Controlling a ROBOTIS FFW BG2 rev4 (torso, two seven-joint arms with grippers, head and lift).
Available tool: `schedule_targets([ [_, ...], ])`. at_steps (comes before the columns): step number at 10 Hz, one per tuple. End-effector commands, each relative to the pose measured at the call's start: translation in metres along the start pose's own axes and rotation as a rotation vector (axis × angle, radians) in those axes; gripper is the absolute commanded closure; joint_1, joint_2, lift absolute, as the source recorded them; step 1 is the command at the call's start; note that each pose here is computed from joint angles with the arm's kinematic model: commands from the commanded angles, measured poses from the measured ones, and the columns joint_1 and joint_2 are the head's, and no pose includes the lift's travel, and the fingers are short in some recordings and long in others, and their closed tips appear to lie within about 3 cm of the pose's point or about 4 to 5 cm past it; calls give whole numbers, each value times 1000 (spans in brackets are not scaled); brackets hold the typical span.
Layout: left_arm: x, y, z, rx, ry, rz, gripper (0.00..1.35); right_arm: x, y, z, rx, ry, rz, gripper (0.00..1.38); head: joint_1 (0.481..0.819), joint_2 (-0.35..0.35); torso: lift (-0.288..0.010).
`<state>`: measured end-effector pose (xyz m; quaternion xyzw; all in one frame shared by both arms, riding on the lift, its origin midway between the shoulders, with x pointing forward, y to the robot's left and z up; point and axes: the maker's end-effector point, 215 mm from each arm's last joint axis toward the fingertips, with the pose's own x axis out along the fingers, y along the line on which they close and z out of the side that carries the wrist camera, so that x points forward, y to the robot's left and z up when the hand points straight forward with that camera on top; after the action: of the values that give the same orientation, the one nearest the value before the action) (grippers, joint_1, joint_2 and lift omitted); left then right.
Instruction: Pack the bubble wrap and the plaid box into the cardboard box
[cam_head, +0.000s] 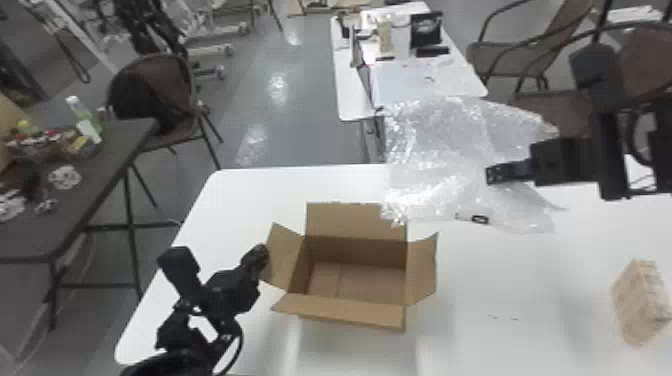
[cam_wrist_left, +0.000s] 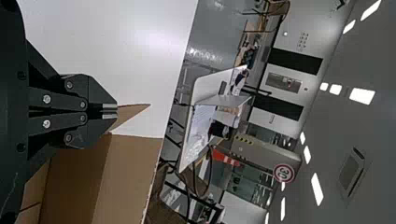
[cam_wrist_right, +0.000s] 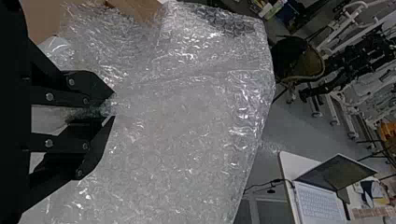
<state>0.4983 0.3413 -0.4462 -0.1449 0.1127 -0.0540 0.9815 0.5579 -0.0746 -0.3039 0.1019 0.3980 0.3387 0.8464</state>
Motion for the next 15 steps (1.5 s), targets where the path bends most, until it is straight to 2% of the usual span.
schedule_targets([
  [1,4,-6,-1,-2,2,-9,1171,27,43,1,-6,27,121,1288,695,269,-18],
  [4,5,-8,-1,-6,0,-6,1171,90,87,-40,73,128,277,1288,695,350,-18],
  [8,7,-10,-1,-9,-1,-4,1171,137,105,-121,175,280,453,1288,695,350,-18],
  [10,7,-10,-1,-9,-2,0,1171,145,85,-138,177,304,399,1288,695,350,-18],
  [11,6,-10,-2,-9,-3,1,1171,147,74,-136,157,285,395,1250,695,350,-18],
  [12,7,-10,-3,-9,0,2,1171,151,76,-130,156,237,468,797,695,350,-18],
  [13,9,-13,-2,-7,-1,-1,1171,151,76,-123,155,195,517,245,695,350,-18],
  [14,8,-12,-2,-7,-4,0,1173,148,74,-115,117,178,535,16,695,350,-18],
  [15,7,-10,-3,-8,-3,4,1171,142,81,-100,104,140,577,110,695,350,-18],
])
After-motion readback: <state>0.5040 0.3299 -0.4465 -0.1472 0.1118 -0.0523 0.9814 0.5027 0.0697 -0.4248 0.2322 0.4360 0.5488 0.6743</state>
